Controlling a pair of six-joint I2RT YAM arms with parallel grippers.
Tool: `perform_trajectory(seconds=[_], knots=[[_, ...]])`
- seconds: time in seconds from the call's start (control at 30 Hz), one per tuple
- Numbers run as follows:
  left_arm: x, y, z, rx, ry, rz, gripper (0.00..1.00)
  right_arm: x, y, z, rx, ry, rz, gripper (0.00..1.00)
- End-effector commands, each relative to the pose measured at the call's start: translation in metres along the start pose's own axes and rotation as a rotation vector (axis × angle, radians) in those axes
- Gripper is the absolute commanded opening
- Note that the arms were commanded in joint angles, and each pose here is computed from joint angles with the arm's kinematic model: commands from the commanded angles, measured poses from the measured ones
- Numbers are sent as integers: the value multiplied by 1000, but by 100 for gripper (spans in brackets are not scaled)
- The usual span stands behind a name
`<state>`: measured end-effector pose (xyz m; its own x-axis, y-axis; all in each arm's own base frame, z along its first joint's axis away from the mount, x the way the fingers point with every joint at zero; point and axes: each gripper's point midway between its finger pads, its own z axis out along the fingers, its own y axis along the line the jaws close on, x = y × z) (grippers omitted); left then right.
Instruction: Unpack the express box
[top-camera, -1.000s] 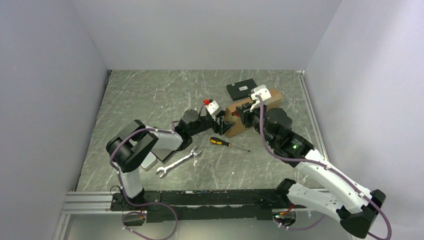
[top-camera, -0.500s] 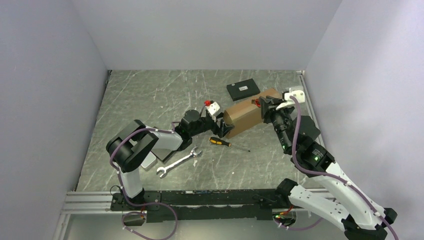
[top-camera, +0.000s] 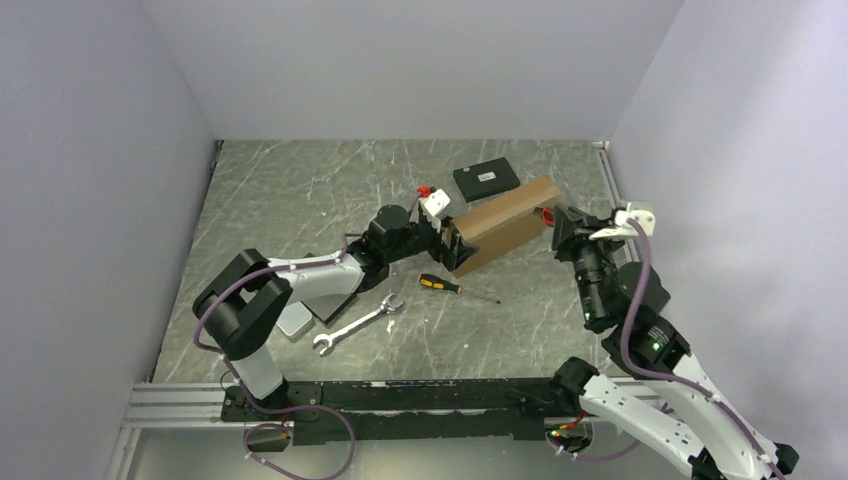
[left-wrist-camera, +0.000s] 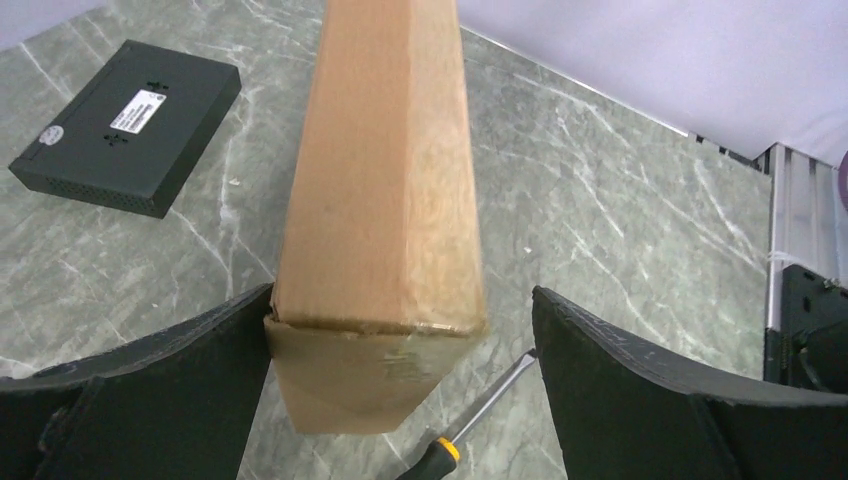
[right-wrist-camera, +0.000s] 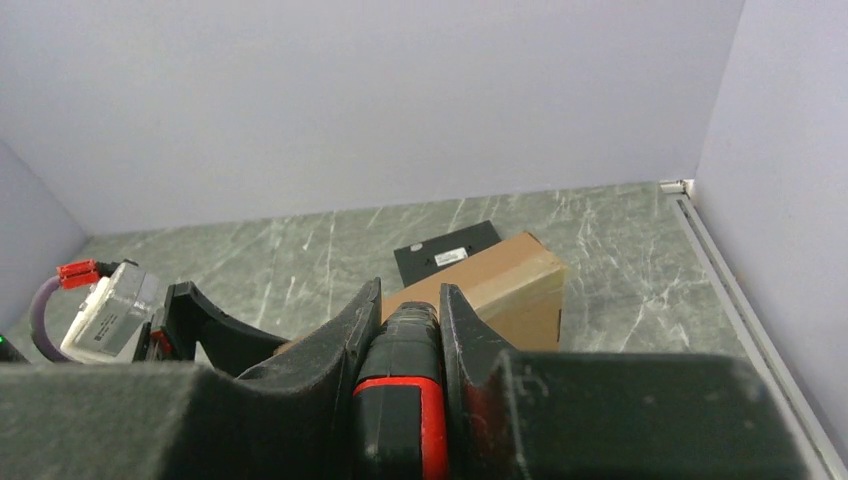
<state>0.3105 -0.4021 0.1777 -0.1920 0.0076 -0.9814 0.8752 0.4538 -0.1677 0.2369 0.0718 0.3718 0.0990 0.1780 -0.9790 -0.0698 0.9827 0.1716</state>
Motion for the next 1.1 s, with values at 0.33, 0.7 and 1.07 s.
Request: perform_trajectory(seconds=[0.33,0.7,1.07], knots=[[-84,-18,-39,-221,256,-183,86,-44,-58,-51,107,-174,221,0],[-101,-8,39,-188,402,-141,93,-56,-75,-74,82,-243,280,0],[-97,-17,106,-103,333,1,99,-63,-72,-85,13,-268,283,0]])
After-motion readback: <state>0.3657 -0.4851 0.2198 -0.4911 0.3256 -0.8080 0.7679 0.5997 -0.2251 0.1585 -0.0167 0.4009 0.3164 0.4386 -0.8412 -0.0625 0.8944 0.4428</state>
